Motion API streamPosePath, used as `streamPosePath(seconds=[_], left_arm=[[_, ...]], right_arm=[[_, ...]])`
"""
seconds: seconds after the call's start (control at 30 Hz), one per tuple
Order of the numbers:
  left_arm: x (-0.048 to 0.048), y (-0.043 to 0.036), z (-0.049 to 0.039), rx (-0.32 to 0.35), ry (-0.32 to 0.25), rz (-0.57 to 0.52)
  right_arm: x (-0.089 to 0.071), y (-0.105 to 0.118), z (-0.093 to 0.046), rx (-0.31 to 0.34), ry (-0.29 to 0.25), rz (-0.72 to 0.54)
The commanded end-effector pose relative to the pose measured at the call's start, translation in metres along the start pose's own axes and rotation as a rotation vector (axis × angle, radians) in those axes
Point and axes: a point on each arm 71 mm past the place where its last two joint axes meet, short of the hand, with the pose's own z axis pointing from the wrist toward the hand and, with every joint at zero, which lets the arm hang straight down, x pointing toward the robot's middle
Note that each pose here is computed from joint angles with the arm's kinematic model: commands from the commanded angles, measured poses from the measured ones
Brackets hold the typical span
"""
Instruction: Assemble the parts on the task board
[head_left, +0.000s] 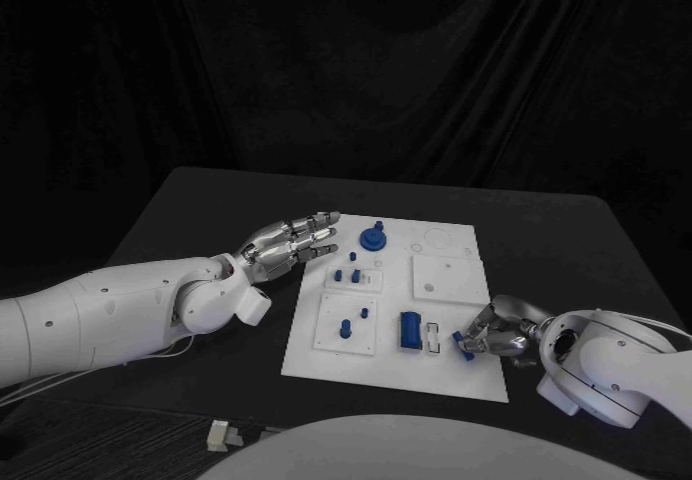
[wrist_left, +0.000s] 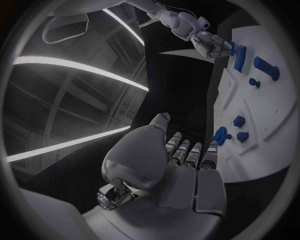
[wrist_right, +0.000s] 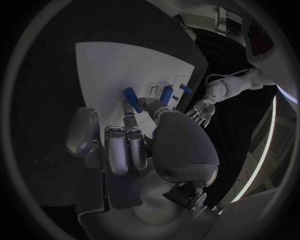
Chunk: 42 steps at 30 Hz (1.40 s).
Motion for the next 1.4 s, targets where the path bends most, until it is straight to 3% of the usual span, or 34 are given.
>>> streamPosePath(seconds=[0.03,0.3,1.07,1.4], left_arm=[[0.0017,-0.0006,0.0004,0.010,0.004,-0.004],[0.0018,-0.0006,0.0003,0.010,0.001,-0.003],[0.0022,-0.0002,0.0019,0.009,0.005,-0.004],[0.0018,-0.0003,0.0017,0.010,0.005,-0.004]], right_arm=[[0.007,-0.005,-0.001,0.097,0.090,0.213],[0.008,-0.004,0.000,0.133,0.094,0.306],[0.006,0.005,0.004,0.097,-0.004,0.404],[0.008,0.011,0.007,0.073,0.003,0.399]])
